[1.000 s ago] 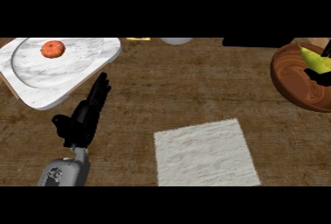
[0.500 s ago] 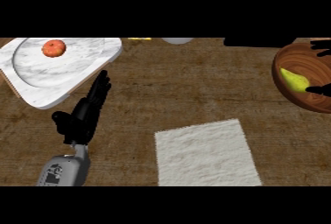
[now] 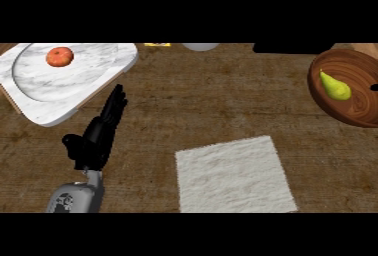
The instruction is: Pick the pear from the placemat and place it in the bowl
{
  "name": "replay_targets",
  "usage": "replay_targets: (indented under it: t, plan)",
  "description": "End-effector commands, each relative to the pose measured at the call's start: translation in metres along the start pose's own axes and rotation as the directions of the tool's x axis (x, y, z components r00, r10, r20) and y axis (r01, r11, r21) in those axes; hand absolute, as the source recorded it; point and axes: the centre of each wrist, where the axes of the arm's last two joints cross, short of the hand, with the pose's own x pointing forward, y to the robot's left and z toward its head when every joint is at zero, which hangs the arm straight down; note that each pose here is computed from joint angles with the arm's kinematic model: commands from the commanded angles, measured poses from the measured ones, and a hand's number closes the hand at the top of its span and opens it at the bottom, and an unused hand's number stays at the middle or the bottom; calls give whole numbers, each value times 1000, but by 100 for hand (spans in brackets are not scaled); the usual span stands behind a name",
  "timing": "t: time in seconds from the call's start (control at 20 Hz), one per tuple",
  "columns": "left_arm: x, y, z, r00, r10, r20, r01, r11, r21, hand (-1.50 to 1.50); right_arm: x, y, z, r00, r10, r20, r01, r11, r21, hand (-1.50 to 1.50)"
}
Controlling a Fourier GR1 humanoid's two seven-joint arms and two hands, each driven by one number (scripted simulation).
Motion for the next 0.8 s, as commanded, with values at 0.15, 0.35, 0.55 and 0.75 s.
replay_targets:
  t: [0.15,0.35,0.55,0.75]
  plan:
    - [1,3,-9,1000,4,-15,-4,1000,-5,0,-2,-40,24,986,-161,-45,161,987,-23,-150]
    - [1,-9,-4,1000,6,-13,-6,1000,-12,0,1,-80,53,970,-242,-41,241,970,-14,-150]
    - [-13,5,6,1000,-9,3,9,1000,-14,0,-5,-84,64,962,-268,-60,269,963,14,-150]
    - [-6,4,1,1000,-21,-1,21,1000,2,0,-18,-75,74,955,-292,-48,295,953,72,-150]
